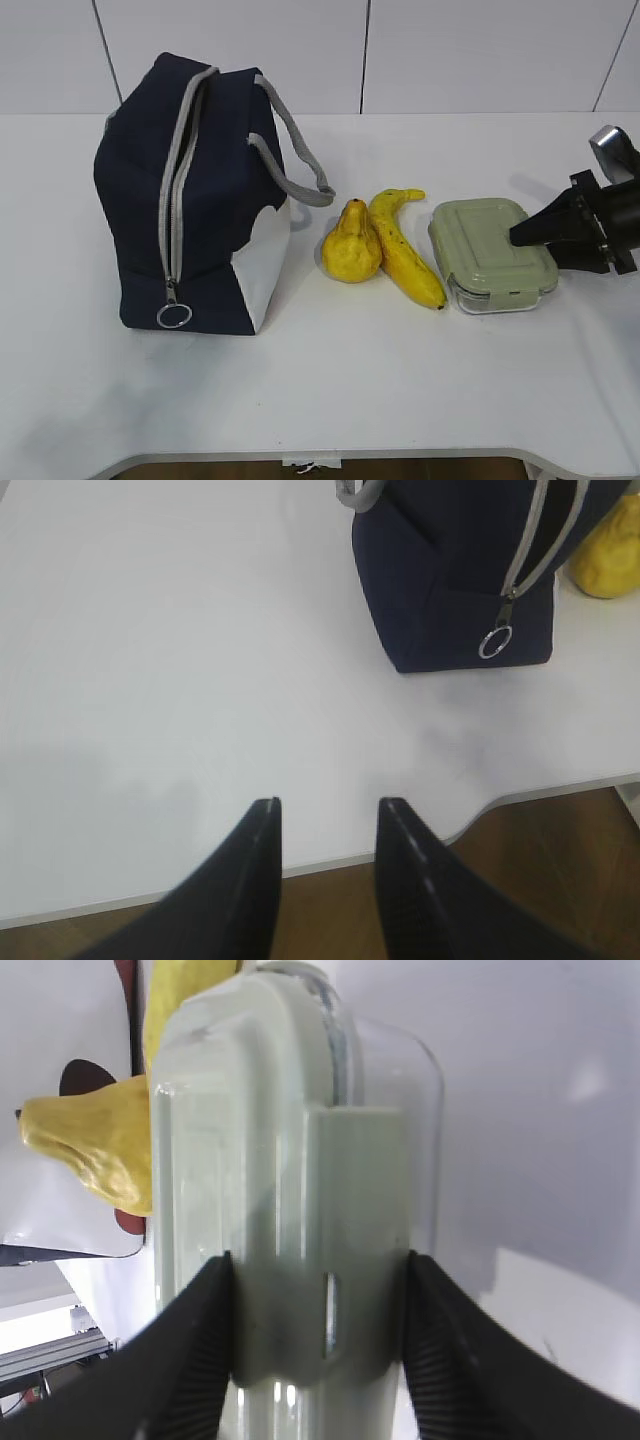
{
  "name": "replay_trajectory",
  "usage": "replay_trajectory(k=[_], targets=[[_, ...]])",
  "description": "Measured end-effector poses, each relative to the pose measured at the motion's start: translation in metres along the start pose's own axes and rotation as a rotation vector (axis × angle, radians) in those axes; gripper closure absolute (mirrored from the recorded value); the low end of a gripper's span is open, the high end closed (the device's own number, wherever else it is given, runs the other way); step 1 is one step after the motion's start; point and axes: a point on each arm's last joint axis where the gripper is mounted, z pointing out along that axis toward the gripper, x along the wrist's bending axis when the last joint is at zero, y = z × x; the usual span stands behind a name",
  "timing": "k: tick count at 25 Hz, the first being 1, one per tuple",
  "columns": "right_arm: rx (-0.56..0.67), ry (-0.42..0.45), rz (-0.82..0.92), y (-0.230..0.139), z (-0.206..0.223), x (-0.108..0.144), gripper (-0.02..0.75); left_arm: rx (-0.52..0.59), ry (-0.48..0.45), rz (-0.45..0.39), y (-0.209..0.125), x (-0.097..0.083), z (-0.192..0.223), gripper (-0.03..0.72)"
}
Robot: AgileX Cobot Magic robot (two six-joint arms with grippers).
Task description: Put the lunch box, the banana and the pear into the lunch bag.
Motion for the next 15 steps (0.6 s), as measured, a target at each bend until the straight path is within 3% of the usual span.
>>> replay_trajectory(k=[15], targets=[[0.005,-0.062,0.051,-0.001,-0.011,0.011,0.368,0.000,0.000,0.000,0.000,0.000,0.000,0.444]])
